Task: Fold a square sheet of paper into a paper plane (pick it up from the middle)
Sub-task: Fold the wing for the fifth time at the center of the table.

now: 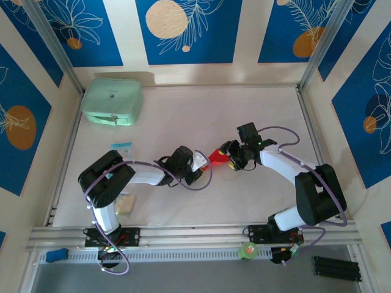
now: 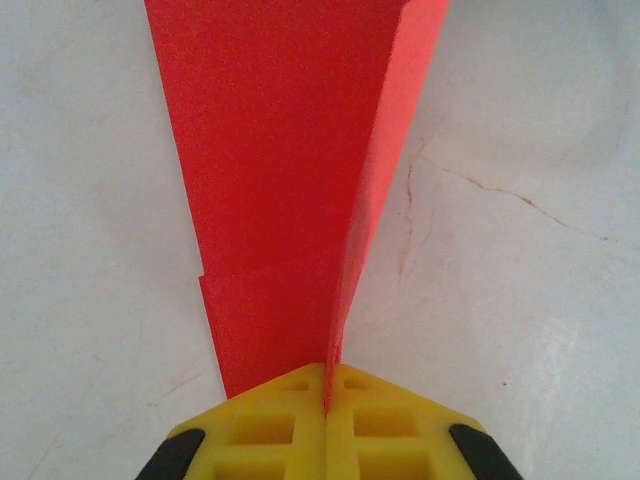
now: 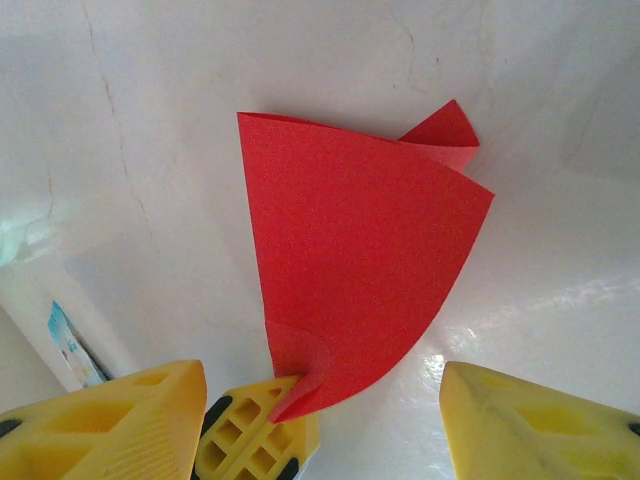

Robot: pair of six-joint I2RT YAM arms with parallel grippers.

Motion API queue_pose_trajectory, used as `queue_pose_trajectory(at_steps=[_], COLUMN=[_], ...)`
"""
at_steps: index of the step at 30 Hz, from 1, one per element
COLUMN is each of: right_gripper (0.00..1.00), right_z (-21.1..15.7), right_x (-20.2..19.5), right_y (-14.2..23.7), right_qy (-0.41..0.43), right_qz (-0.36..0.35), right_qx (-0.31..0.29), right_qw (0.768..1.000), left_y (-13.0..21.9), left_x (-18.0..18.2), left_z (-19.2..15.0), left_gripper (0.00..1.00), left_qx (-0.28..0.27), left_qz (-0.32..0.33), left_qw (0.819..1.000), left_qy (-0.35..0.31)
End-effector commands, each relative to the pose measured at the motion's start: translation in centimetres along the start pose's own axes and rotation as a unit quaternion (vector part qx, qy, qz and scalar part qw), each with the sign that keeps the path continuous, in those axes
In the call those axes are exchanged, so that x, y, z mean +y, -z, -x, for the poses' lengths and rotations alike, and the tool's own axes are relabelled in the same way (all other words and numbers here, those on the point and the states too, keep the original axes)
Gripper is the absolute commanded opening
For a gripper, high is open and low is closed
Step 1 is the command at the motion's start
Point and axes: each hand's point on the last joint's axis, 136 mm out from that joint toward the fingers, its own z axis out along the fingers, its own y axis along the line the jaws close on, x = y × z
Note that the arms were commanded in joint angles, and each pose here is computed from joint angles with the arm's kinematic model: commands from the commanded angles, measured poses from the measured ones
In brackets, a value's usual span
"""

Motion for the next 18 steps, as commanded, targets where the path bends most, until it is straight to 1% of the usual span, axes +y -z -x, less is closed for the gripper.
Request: queue_pose_trajectory(at_steps=[1, 10, 15, 18], right_gripper=[0.63, 0.63, 0.63, 0.63], right_z=[0.0, -0.5, -0.2, 0.1], right_x=[-0.7, -1.3, -1.9, -2.1], right_y=[0.2, 0.4, 0.5, 0.7], right_qy=[0.0, -0.004, -0.001, 0.008], right_qz=[-0.006, -0.023, -0.033, -0.035], right_qx=[0.0, 0.004, -0.004, -0.013], right_qw=[1.0, 1.0, 0.999, 0.999], left_y=[-0.6, -0.5, -0.3, -0.2], left_x=[-0.7, -1.0, -1.3, -1.2], left_z=[-2.0, -1.9, -2.1, -2.5], left_gripper=[0.0, 0.0, 0.0, 0.0], left_qx=[0.033, 0.042, 0.056, 0.077], left_qz=[-0.022, -0.032, -0.048, -0.051], left_qw=[0.999, 0.998, 0.996, 0.993], left_qy=[0.014, 0.027, 0.053, 0.079])
